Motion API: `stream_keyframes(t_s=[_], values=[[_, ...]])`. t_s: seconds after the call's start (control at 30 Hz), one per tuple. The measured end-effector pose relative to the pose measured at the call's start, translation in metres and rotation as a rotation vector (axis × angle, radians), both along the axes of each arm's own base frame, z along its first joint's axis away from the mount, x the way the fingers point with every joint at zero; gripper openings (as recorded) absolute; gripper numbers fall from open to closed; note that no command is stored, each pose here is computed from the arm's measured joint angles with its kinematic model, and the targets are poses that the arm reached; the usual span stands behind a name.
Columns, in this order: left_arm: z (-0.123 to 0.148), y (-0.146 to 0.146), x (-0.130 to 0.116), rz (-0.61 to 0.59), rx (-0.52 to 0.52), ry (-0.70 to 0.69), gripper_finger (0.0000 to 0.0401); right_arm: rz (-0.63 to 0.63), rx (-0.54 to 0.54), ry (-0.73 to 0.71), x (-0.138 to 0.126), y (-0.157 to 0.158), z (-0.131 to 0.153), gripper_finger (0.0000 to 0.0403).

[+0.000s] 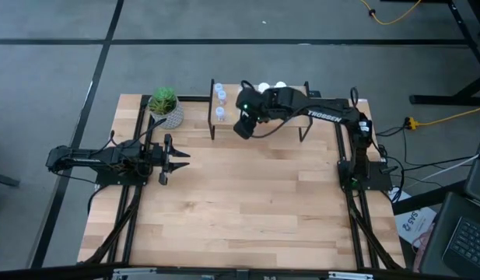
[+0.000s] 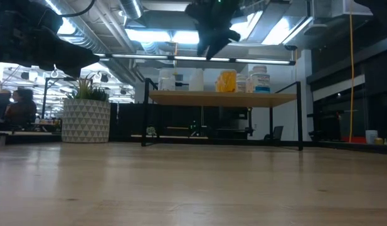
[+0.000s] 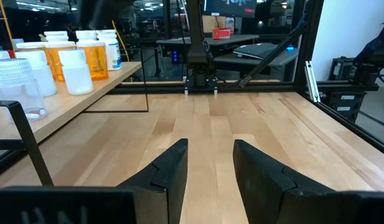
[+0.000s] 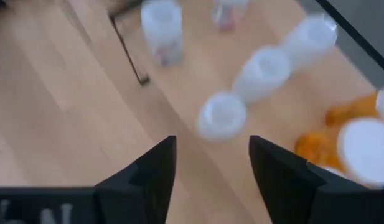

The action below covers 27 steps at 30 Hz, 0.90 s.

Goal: Pick and place medicine bottles onto shelf by color
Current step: Put the white pill bottle on the shelf aligned with the other white pill bottles

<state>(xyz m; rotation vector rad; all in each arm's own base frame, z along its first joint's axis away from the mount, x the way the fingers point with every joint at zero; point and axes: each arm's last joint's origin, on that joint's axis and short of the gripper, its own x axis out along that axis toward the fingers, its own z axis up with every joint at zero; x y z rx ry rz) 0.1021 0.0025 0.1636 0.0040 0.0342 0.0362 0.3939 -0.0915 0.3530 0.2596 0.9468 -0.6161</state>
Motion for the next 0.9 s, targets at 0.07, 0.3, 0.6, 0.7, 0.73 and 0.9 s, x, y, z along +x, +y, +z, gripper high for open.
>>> stream_keyframes(t_s=[0.07, 0.3, 0.6, 0.7, 0.73, 0.9], values=[[0.0, 0.0, 0.0, 0.0, 0.0, 0.0, 0.0121, 0.004, -0.011, 0.045, 0.0, 0.006, -0.007, 0.0184], [0.0, 0.0, 0.0, 0.0, 0.0, 0.0, 0.0121, -0.04, -0.077, 0.095, 0.003, 0.012, -0.03, 0.0113], [0.0, 0.0, 0.0, 0.0, 0.0, 0.0, 0.0121, -0.053, -0.136, 0.088, 0.005, 0.008, -0.03, 0.0085], [0.0, 0.0, 0.0, 0.0, 0.0, 0.0, 0.0121, -0.058, -0.128, 0.08, 0.005, 0.003, -0.03, 0.0084], [0.0, 0.0, 0.0, 0.0, 0.0, 0.0, 0.0121, -0.06, -0.127, 0.08, 0.004, 0.003, -0.03, 0.0084], [0.0, 0.0, 0.0, 0.0, 0.0, 0.0, 0.0121, -0.064, -0.126, 0.081, 0.004, 0.0, -0.03, 0.0084]])
